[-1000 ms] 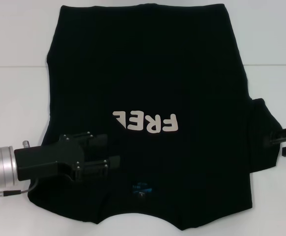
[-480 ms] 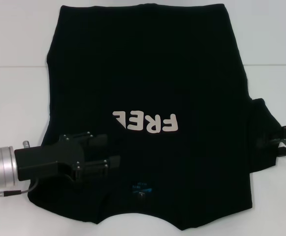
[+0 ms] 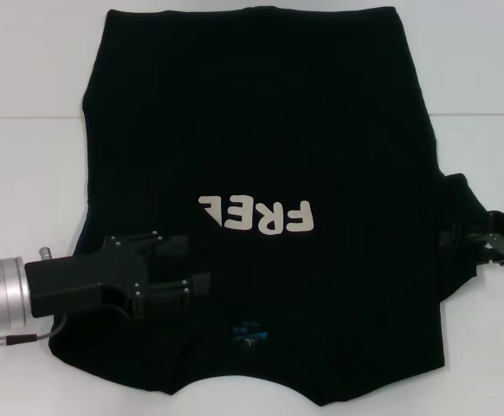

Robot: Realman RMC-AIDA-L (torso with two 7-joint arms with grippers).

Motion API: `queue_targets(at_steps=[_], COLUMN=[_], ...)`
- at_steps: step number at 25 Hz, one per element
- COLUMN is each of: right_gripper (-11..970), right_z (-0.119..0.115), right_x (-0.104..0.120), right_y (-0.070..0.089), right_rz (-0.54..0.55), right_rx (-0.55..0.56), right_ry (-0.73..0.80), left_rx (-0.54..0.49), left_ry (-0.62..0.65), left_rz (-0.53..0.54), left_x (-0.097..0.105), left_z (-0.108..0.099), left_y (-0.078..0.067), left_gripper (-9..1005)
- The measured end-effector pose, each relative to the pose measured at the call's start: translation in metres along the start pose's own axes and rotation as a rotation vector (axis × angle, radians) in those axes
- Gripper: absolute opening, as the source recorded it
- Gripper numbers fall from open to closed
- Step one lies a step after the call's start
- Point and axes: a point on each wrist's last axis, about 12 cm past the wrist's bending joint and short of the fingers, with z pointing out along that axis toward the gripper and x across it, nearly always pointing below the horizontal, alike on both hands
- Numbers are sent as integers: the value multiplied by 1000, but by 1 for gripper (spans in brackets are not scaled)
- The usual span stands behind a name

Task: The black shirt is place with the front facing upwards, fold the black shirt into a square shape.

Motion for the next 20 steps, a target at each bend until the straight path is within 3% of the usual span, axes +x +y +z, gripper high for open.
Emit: queue_targets(at_steps=[13,18,20], right_gripper=[724,526,527], right_z=[2,2,2], right_x=[0,2,4], right_y=[0,0,-2], right_rz=[-11,-11,-8], right_rx=[10,10,13], right_ry=[5,14,18], left_rx=[1,-1,-2], left_ry=[-1,0,0], left_rz=[6,7,8], left_x=[-2,-3,-3], left_z=[2,2,2], left_y=[1,1,2], left_gripper=[733,732,733])
